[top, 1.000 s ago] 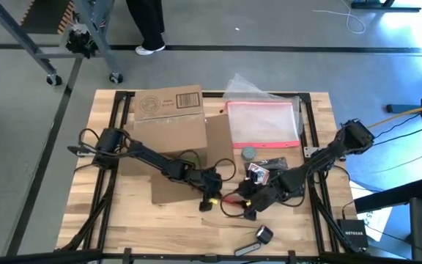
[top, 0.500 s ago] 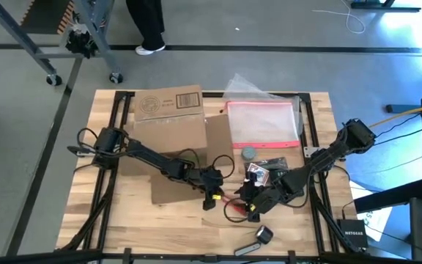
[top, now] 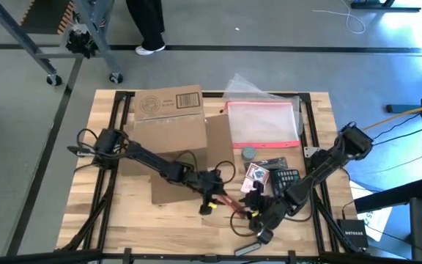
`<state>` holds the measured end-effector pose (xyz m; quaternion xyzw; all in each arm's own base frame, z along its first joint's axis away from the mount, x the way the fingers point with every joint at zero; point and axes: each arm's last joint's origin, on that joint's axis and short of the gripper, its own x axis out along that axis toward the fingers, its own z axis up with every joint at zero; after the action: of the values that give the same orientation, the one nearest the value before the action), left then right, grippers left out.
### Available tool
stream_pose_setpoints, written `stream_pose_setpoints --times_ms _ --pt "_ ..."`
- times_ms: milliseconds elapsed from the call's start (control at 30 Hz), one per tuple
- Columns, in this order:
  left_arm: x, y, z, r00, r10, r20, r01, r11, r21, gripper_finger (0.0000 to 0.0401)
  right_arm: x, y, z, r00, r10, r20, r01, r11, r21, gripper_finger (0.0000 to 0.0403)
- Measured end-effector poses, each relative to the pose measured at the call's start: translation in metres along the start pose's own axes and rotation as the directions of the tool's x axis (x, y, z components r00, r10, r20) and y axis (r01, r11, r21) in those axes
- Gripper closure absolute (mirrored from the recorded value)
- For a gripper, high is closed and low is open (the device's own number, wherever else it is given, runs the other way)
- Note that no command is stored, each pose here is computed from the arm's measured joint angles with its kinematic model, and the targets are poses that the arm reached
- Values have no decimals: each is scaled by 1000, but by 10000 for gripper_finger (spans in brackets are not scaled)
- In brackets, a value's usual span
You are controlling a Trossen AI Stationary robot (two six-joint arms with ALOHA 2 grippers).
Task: Unpack boxes
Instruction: Break down box until it is fully flat
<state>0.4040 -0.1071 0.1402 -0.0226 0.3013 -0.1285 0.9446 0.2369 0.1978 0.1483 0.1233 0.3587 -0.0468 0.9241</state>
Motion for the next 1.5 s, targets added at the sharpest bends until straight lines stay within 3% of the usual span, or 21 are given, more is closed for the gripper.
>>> stream_pose_setpoints --times_ms 133,300,700,867,1033,1200,1500 --pt "4 1 -4 1000 4 -15 -3 997 73 186 17 4 -11 999 -23 42 21 999 43 206" --pt "8 2 -9 1000 24 -20 -22 992 121 182 34 1 -21 987 -116 110 106 990 94 206" --pt "25 8 -31 993 94 -75 -83 987 139 182 55 0 -39 985 -140 102 128 985 114 205" --pt "27 5 -33 992 93 -81 -89 994 59 182 55 -1 -40 984 -153 95 145 986 88 205" --pt "27 3 -33 993 88 -81 -91 995 -46 182 55 -1 -40 984 -149 98 151 989 -12 205" --pt "27 3 -33 993 84 -77 -95 983 -157 182 56 -3 -38 983 -148 104 147 989 21 203" --pt "28 0 -32 995 77 -63 -87 980 -181 182 63 -4 -46 968 -204 144 199 979 50 130"
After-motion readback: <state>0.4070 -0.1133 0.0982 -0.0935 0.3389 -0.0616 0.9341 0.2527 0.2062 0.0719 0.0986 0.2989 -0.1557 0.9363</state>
